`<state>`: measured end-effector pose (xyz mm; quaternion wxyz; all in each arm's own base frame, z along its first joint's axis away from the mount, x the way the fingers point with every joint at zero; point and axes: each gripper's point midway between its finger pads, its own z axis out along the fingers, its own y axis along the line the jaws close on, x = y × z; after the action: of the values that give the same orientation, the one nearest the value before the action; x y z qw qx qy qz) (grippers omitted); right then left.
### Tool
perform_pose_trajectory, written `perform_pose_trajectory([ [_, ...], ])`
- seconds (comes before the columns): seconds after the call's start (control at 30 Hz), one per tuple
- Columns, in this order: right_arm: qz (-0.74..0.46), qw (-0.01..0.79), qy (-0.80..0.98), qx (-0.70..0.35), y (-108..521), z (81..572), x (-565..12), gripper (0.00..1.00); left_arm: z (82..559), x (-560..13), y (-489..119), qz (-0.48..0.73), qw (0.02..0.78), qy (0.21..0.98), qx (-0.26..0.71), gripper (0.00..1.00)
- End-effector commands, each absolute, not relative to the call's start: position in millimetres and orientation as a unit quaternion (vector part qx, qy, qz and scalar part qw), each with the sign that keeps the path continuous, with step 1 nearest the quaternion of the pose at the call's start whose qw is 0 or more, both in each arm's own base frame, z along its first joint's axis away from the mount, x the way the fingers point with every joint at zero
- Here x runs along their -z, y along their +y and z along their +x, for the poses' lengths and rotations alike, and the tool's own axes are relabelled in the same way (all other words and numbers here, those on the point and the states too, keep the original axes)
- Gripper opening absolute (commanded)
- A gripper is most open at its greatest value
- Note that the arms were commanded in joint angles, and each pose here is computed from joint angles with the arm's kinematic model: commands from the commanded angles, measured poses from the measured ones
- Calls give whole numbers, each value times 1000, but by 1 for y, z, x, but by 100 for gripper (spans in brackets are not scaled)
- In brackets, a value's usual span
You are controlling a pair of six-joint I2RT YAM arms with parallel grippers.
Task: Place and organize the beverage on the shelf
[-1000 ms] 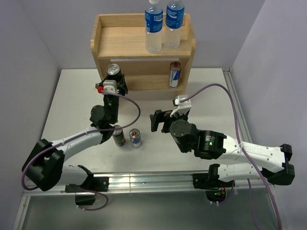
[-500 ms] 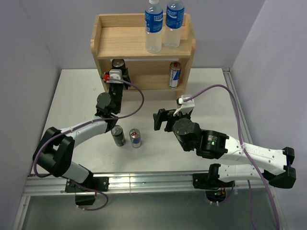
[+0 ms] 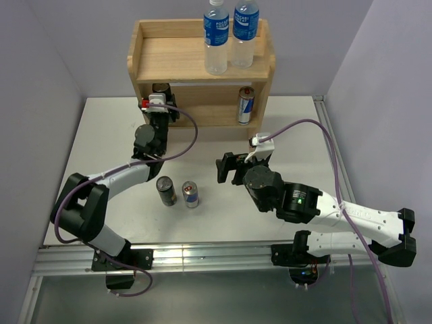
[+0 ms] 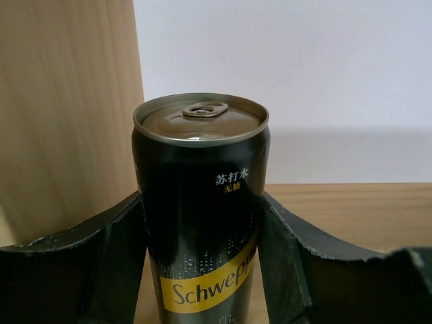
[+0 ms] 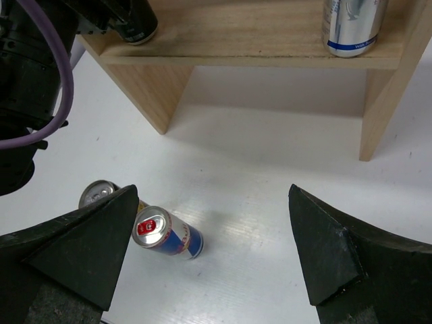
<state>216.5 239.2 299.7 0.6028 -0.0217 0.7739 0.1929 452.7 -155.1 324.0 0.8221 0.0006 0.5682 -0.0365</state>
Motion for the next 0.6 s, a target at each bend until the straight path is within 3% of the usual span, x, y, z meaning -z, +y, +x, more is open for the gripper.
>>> perform_pose_trajectory([
  [0.0, -3, 608, 767, -205, 241, 220, -305, 99, 450, -383, -145, -40, 864, 498, 72, 0],
  [0.37, 1, 609, 766, -205, 236, 219, -306, 99, 461, -360, -133, -70, 847, 524, 62, 1],
  [0.57, 5, 611, 764, -206, 232, 219, -307, 99, 463, -357, -138, -70, 840, 532, 78, 17],
])
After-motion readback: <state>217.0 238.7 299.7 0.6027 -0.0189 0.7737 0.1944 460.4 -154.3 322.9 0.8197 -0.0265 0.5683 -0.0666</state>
